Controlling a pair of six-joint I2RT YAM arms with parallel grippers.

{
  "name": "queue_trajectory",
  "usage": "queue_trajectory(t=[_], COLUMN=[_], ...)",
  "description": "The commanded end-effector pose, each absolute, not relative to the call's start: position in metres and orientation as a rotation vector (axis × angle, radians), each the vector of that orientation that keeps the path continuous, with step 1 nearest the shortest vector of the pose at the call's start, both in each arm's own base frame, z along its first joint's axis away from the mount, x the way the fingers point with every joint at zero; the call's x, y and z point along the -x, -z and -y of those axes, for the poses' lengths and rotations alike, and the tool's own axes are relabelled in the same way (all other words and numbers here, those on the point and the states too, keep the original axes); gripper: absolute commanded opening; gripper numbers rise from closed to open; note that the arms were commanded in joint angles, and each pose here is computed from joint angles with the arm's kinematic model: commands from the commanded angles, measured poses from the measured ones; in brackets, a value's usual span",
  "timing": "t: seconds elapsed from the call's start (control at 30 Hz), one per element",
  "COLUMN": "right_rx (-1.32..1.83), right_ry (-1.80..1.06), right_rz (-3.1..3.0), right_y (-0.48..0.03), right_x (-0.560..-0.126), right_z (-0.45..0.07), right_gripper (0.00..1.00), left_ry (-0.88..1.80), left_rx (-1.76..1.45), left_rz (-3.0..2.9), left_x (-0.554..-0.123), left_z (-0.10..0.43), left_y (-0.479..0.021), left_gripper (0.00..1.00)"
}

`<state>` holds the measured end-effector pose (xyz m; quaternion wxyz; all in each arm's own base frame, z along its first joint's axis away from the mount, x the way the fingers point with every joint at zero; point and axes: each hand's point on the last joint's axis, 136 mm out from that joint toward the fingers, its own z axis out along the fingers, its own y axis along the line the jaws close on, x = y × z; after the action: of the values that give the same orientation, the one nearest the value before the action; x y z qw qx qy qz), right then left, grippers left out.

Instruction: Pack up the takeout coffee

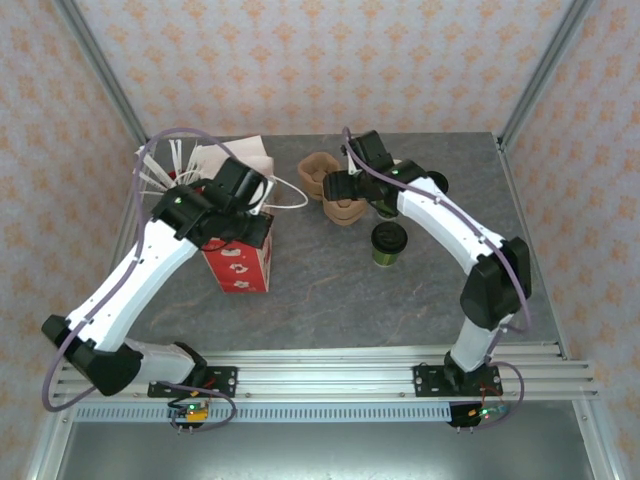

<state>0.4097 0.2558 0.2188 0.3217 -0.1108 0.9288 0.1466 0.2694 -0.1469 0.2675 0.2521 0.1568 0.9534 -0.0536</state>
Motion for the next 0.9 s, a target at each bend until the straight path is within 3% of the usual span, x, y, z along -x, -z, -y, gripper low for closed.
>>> queue_trajectory(t=[0.0,0.37,0.87], right_rx=[0.308,0.516,0.659], right_ry=[-0.298,-0.28,-0.261], right_rz=[-2.46,-2.436,-2.463], right_y=[-0.215,-0.189,-0.15], right_x=[-0.422,-0.469,-0.497], right_z=[-0.249,-0.268,-0.28], right_gripper=[0.76,0.7,0.58], left_ry=[0.09,0.127,0.303], left_rx=[-0.493,-0.436,-0.353], left_rz=[-2.552,-2.575,-2.402], left_x=[-0.274,-0.277,-0.282], left_z=[0.146,0.151,0.164], left_y=[-0.274,-0.262,-0.32], left_gripper=[0.08,0.21,0.68])
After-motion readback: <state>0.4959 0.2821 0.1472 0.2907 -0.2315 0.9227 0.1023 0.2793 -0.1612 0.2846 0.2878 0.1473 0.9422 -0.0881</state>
